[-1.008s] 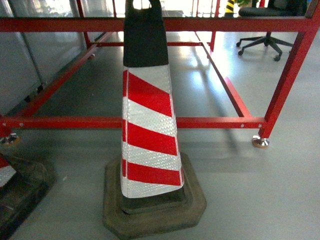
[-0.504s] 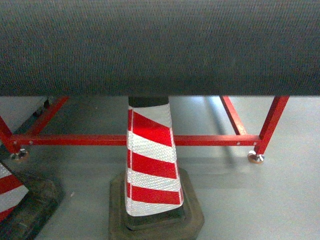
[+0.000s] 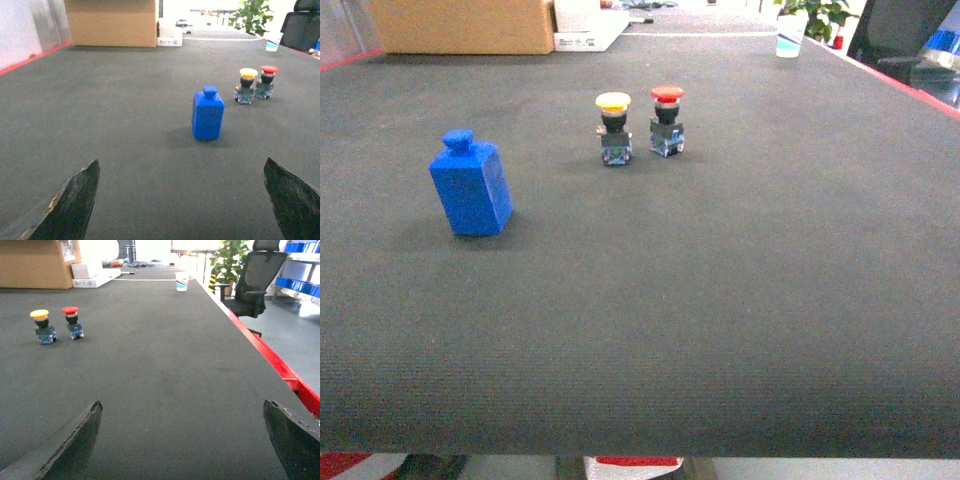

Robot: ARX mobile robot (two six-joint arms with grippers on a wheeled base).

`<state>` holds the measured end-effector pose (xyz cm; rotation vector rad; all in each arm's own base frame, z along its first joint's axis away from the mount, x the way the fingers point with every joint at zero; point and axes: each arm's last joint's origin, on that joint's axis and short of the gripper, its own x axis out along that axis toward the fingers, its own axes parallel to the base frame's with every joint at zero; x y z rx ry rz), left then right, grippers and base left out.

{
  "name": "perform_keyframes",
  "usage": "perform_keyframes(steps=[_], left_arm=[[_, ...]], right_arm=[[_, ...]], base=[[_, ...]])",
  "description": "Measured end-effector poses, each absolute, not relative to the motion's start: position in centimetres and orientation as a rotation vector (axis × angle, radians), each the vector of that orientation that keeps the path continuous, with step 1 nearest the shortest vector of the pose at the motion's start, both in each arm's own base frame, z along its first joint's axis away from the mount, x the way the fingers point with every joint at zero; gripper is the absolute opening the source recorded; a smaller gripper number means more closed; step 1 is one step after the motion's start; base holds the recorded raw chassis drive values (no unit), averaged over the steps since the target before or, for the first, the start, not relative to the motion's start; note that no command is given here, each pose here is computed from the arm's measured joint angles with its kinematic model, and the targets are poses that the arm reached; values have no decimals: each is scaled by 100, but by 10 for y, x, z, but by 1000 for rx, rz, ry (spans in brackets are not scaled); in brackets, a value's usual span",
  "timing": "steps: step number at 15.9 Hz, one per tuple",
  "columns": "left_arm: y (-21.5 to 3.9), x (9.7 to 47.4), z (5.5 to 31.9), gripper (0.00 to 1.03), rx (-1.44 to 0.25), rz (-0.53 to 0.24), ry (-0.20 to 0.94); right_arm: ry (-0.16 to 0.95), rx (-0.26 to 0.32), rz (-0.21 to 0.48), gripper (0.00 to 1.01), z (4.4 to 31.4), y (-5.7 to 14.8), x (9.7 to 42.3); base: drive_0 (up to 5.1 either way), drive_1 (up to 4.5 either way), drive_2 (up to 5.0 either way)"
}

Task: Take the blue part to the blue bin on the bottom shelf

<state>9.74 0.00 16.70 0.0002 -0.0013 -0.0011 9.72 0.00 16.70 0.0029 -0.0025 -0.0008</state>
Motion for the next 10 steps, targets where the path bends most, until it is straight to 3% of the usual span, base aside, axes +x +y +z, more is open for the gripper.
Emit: perform_keyframes(steps=[10], left_arm=[[0,97,167,98,0,0,-2]], right_arm=[[-4,2,0,98,167,0,97]], base=[[0,0,0]])
